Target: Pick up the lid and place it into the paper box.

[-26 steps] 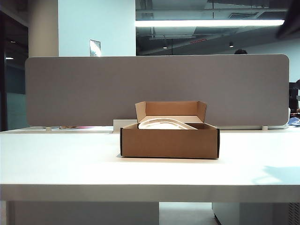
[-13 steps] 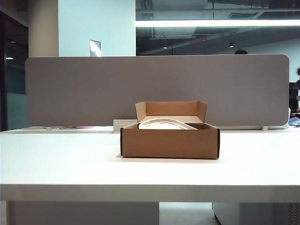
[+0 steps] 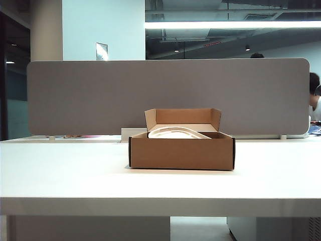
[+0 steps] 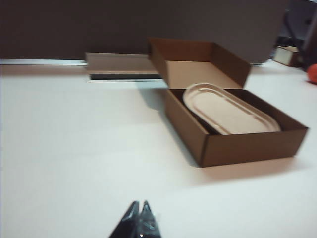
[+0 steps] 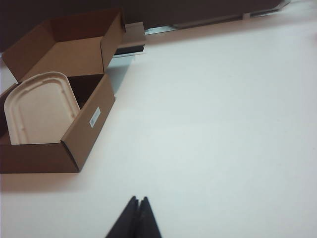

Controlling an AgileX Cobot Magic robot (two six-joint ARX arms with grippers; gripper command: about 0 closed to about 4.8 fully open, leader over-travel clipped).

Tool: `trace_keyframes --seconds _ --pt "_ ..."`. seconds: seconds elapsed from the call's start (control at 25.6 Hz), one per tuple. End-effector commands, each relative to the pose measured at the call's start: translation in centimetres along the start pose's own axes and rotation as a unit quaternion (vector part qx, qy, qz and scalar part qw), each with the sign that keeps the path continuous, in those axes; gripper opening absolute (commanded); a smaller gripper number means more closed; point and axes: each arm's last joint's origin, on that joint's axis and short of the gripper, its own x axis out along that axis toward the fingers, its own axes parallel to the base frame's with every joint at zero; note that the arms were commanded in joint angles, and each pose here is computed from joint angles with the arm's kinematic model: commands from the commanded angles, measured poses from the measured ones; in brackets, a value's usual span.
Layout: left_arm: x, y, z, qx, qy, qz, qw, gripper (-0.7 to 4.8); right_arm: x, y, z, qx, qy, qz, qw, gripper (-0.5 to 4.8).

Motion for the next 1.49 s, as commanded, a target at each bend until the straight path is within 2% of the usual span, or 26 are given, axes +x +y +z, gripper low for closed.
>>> trace_keyframes --seconds 0.04,0.43,0.51,0.63,1.41,1.49 --pt "0.0 0.3 0.3 0.003 -0.013 0.047 0.999 -0.04 0.1 -0.2 -1.0 -0.002 -0.013 -0.002 1.0 -0.04" --pt "-0.1 0.6 0.0 0.002 -0.003 0.102 0.995 -0.04 1.0 -0.6 -3.4 -0.01 0.018 -0.021 1.0 -0.04" --pt "-0.1 0.7 0.0 0.021 0.001 0.112 0.994 -0.04 1.0 -0.6 -3.4 -0.011 0.017 -0.021 1.0 -0.04" --pt "-0.1 0.7 -0.1 0.024 0.003 0.121 0.992 -0.03 1.0 -0.6 -3.4 -0.026 0.017 -0.021 0.999 -0.04" --pt "-0.1 0.7 -0.1 0.022 0.003 0.121 0.992 -0.03 1.0 -0.5 -3.4 -0.026 0.018 -0.013 0.999 0.0" --pt "-0.1 0.7 -0.1 0.022 0.003 0.121 0.992 -0.03 1.0 -0.7 -3.3 -0.024 0.017 -0.025 0.999 -0.01"
